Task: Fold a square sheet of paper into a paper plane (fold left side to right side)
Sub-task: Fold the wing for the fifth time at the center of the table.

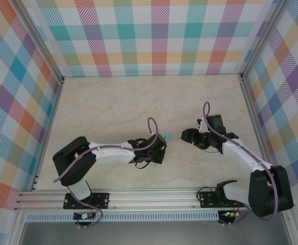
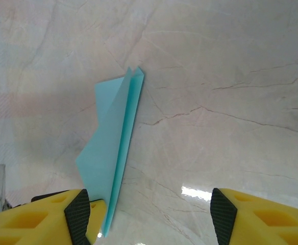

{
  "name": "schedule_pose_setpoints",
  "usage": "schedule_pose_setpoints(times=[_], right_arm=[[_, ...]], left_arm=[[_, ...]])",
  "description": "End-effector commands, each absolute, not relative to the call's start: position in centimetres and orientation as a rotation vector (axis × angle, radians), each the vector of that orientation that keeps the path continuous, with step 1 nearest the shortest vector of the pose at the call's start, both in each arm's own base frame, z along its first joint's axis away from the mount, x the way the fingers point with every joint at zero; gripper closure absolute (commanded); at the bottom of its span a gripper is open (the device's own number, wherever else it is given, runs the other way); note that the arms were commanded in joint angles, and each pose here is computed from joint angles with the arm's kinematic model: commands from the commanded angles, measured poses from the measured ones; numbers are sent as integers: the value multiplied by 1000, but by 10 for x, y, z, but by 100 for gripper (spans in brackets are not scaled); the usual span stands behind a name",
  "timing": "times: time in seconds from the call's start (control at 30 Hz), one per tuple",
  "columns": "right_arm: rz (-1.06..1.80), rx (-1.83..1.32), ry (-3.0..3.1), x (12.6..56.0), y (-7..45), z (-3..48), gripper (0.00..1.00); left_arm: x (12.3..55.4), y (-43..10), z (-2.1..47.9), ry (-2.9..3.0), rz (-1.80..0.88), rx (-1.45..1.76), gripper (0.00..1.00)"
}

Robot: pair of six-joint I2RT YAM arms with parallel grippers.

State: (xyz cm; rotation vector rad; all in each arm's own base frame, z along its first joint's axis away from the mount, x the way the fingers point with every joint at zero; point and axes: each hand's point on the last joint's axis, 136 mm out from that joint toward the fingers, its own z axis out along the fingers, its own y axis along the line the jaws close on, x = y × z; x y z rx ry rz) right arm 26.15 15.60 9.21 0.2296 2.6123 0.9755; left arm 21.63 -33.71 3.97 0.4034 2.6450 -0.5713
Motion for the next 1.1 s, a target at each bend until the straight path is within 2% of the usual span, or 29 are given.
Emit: schedule_pose_setpoints(times=[0.0,0.43,0.67,1.07], right_arm=[[1086,162,2570,264,178,97,35],[1149,49,2609,267,239,76,44],[1127,76,2644,271,252,63,46],[1067,131,2726,277,261,45,54]], left_arm=[[222,-354,67,2559,-843,291,95],[232,-346,65,2509,-1165,41,96],[233,-344,54,2509,-1258,-72,98],[233,-338,37,2524,-1294,-177,100]])
